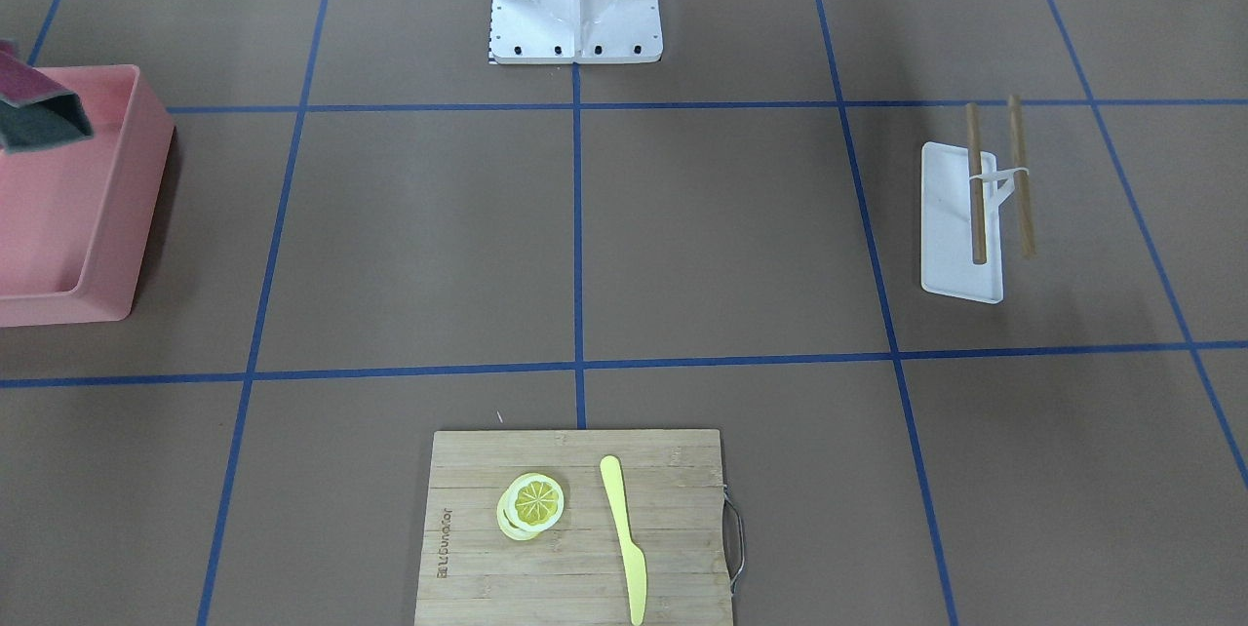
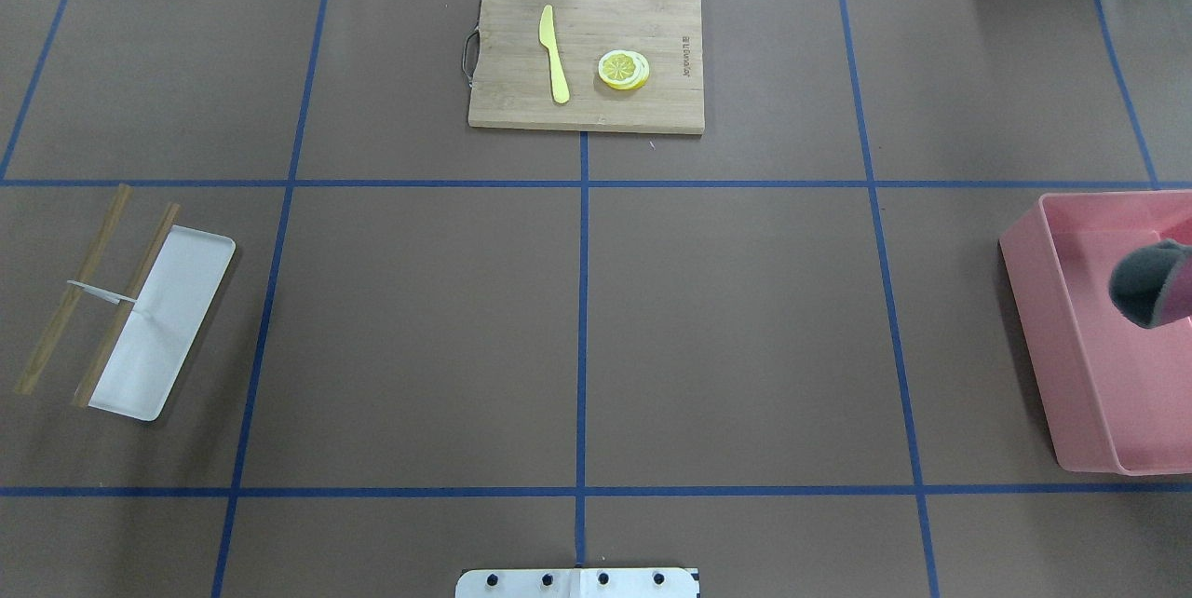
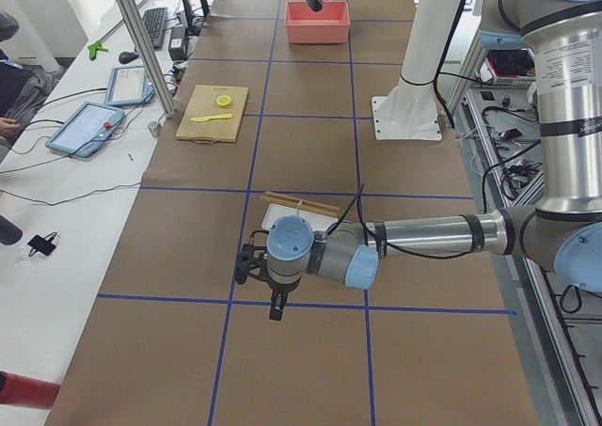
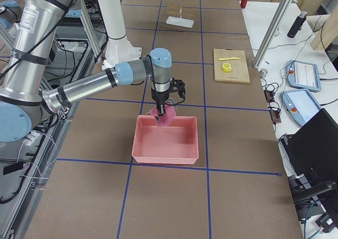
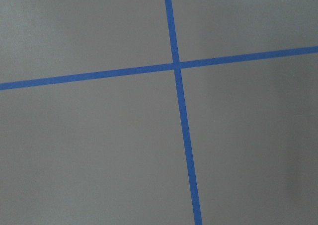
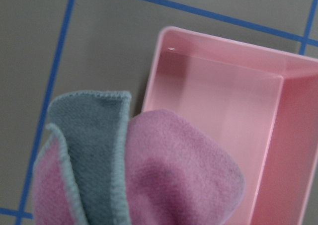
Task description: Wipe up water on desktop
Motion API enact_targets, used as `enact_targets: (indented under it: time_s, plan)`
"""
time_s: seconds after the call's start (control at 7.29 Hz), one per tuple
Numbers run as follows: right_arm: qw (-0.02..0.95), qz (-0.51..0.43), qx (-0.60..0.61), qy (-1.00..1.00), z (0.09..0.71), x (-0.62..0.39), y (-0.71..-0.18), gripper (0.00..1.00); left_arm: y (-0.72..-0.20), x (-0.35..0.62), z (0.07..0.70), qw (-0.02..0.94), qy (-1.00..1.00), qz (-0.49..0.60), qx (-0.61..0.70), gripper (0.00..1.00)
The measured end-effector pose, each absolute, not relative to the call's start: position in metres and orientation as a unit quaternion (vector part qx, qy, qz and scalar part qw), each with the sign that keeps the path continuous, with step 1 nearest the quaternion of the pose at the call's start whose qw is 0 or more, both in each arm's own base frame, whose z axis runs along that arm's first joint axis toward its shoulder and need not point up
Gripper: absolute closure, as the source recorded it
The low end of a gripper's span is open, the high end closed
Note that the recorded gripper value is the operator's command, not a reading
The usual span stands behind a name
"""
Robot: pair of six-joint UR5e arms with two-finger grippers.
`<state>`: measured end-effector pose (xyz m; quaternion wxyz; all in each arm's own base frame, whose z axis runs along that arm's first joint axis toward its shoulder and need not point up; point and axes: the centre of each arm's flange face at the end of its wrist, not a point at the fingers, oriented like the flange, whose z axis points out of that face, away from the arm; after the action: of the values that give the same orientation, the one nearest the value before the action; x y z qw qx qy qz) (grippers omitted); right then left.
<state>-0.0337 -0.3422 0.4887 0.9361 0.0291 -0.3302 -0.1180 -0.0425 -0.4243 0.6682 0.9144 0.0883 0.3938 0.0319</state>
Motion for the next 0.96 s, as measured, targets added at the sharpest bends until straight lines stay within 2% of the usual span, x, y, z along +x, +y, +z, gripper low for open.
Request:
enact_targets:
  time_s: [0.27, 0.69, 0.96]
  plan:
    - [0.936, -0.129, 0.024, -0.326, 0.549, -0.013, -0.323, 0.0, -0.424, -0.042, 0.666, 0.914, 0.394, 0.033, 0.09, 0.01]
    - [0.936, -0.133, 0.027, -0.326, 0.569, -0.008, -0.323, 0.0, -0.425, -0.042, 0.665, 0.914, 0.394, 0.033, 0.09, 0.01]
    - [0.939, -0.1, 0.028, -0.327, 0.58, 0.012, -0.324, 0.0, -0.424, -0.042, 0.666, 0.914, 0.394, 0.032, 0.088, 0.01]
